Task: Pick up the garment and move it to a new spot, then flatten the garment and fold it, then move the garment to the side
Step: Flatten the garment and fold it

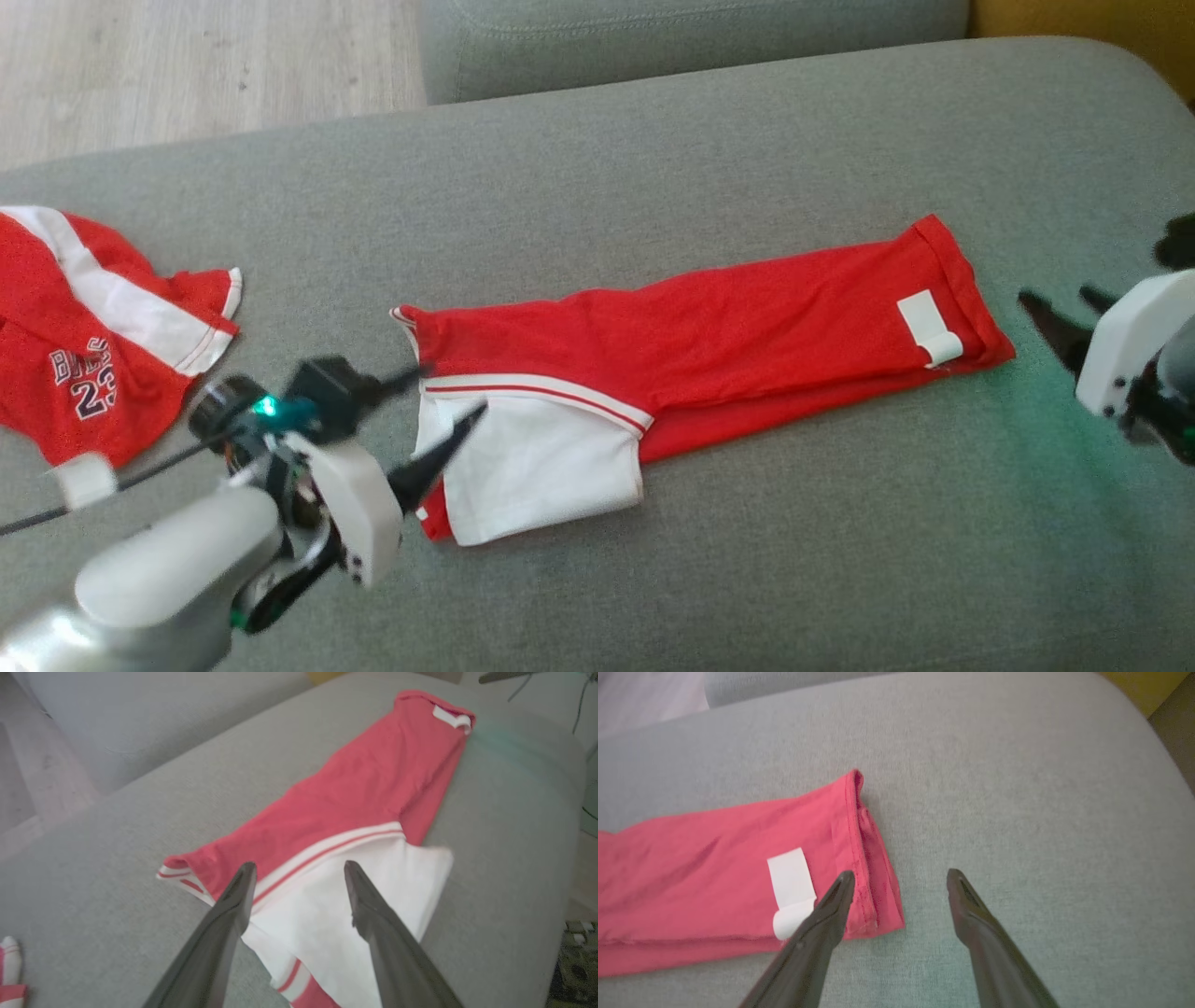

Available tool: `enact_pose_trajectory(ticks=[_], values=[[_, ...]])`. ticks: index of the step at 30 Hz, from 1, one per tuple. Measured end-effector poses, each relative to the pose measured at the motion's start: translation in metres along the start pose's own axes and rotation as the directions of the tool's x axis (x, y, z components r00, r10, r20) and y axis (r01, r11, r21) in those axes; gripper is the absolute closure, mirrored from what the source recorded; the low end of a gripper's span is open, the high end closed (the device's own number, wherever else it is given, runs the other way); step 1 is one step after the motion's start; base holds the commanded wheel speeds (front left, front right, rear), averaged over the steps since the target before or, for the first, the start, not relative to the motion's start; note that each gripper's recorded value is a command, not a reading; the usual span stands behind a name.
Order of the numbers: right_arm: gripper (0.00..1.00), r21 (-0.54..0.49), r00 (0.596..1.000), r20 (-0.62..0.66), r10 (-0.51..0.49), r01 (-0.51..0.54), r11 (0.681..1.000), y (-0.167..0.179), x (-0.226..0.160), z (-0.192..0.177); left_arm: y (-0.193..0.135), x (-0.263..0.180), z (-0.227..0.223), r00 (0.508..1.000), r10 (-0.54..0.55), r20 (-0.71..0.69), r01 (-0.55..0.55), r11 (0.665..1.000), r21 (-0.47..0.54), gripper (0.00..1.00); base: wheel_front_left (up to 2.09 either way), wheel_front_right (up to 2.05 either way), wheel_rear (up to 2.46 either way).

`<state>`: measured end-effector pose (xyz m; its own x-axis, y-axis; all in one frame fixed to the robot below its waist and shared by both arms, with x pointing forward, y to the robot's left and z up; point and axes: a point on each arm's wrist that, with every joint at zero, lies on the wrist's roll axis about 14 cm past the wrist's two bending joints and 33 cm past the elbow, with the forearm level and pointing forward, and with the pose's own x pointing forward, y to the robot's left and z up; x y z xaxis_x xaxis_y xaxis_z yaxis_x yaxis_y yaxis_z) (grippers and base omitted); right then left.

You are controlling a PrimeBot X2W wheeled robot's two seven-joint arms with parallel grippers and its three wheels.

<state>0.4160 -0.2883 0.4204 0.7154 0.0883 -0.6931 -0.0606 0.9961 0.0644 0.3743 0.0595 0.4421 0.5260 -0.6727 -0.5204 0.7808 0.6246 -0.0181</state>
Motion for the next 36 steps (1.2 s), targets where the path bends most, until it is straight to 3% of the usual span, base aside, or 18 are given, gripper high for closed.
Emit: enact_pose_trajectory(ticks=[3, 6, 9, 13, 16, 17, 20, 25, 31, 36], values=[[0.00, 0.019, 0.992, 0.125, 0.005, -0.007, 1.000, 0.001, -0.006, 0.024, 0.017, -0.004, 0.031, 0.984, 0.096, 0.150, -0.093, 0.995, -0.024, 0.00, 0.00, 0.00, 0.00], [0.00, 0.030, 0.958, 0.286, 0.019, -0.028, 0.999, 0.006, -0.016, 0.055, 0.036, -0.015, 0.064, 0.927, 0.199, 0.317, -0.184, 0.980, -0.076, 0.00, 0.00, 0.00, 0.00], [0.00, 0.002, 0.892, 0.449, 0.048, -0.055, 0.998, 0.018, -0.029, 0.086, 0.050, -0.028, 0.088, 0.850, 0.302, 0.433, -0.244, 0.952, -0.185, 0.00, 0.00, 0.00, 0.00], [0.00, -0.034, 0.776, 0.625, 0.086, -0.083, 0.996, 0.037, -0.044, 0.120, 0.064, -0.043, 0.101, 0.760, 0.431, 0.487, -0.283, 0.893, -0.350, 0.00, 0.00, 0.00, 0.00], [0.00, -0.064, 0.730, 0.671, 0.128, -0.115, 0.991, 0.060, -0.045, 0.130, 0.071, -0.062, 0.122, 0.655, 0.500, 0.567, -0.293, 0.859, -0.419, 0.00, 0.00, 0.00, 0.00], [0.00, -0.082, 0.703, 0.695, 0.154, -0.134, 0.988, 0.076, -0.047, 0.132, 0.073, -0.071, 0.122, 0.600, 0.543, 0.587, -0.305, 0.834, -0.459, 0.00, 0.00, 0.00, 0.00], [0.00, -0.105, 0.664, 0.729, 0.166, -0.132, 0.986, 0.092, -0.052, 0.129, 0.062, -0.066, 0.089, 0.614, 0.578, 0.538, -0.309, 0.803, -0.510, 0.00, 0.00, 0.00, 0.00], [0.00, -0.048, 0.687, 0.715, 0.127, -0.133, 0.990, 0.109, -0.045, 0.084, 0.044, -0.056, 0.030, 0.662, 0.620, 0.421, -0.320, 0.742, -0.589, 0.00, 0.00, 0.00, 0.00], [0.00, -0.042, 0.733, 0.669, 0.122, -0.126, 0.991, 0.125, -0.038, 0.044, 0.043, -0.055, 0.015, 0.660, 0.636, 0.400, -0.341, 0.728, -0.595, 0.00, 0.00, 0.00, 0.00], [0.00, -0.043, 0.743, 0.659, 0.117, -0.118, 0.992, 0.129, -0.035, 0.037, 0.048, -0.057, 0.011, 0.650, 0.643, 0.405, -0.349, 0.726, -0.593, 0.00, 0.00, 0.00, 0.00]])
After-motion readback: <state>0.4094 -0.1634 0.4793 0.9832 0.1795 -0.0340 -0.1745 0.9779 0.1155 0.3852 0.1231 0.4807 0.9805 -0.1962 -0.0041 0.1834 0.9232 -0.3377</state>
